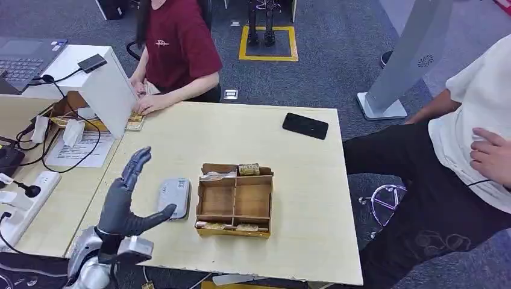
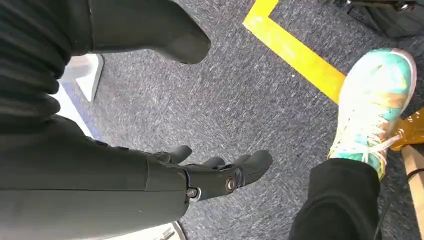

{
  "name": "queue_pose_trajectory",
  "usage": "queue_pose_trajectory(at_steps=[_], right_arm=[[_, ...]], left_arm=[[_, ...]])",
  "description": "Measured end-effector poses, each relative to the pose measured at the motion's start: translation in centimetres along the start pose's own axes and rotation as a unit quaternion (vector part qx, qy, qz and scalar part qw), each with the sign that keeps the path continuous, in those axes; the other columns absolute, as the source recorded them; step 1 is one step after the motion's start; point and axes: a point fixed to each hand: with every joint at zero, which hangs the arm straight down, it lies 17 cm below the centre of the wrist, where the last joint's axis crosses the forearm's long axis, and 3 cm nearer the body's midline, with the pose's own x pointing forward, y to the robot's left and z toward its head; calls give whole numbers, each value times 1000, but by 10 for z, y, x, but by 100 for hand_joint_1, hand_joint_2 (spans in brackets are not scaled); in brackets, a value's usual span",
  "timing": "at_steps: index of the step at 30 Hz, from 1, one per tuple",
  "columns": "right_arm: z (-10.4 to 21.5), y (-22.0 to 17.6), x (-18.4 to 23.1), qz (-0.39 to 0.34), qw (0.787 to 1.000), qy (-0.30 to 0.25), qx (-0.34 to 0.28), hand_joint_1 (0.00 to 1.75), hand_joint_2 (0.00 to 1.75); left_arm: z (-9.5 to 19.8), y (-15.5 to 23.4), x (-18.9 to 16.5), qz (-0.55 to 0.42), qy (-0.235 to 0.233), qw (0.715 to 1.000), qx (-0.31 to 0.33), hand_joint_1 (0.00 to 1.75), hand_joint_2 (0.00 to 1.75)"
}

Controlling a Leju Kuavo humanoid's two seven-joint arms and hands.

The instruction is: Pass the card to the sensor for recognition and then transmit it.

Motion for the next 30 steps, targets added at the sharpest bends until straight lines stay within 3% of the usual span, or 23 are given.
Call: queue_pose_trajectory(at_steps=[6,11,16,22,30], right_arm=[[0,-1,-1,-5,1000,1,-1,0,175],[0,-1,-3,-3,1000,4,-1,0,175],[0,-1,-2,-3,1000,4,-1,0,175],[0,-1,-1,2,1000,2,0,0,175],[-4,-9,7,13,1000,-1,-3,0,175]], left_arm=[[16,-21,33,-36,-40,998,-24,0,175],[37,-37,48,-96,-46,994,-25,0,175],[46,-47,52,-97,-47,993,-37,0,175],[60,-60,38,-167,-41,983,-57,0,175],[95,-96,2,-226,-22,965,-129,0,175]])
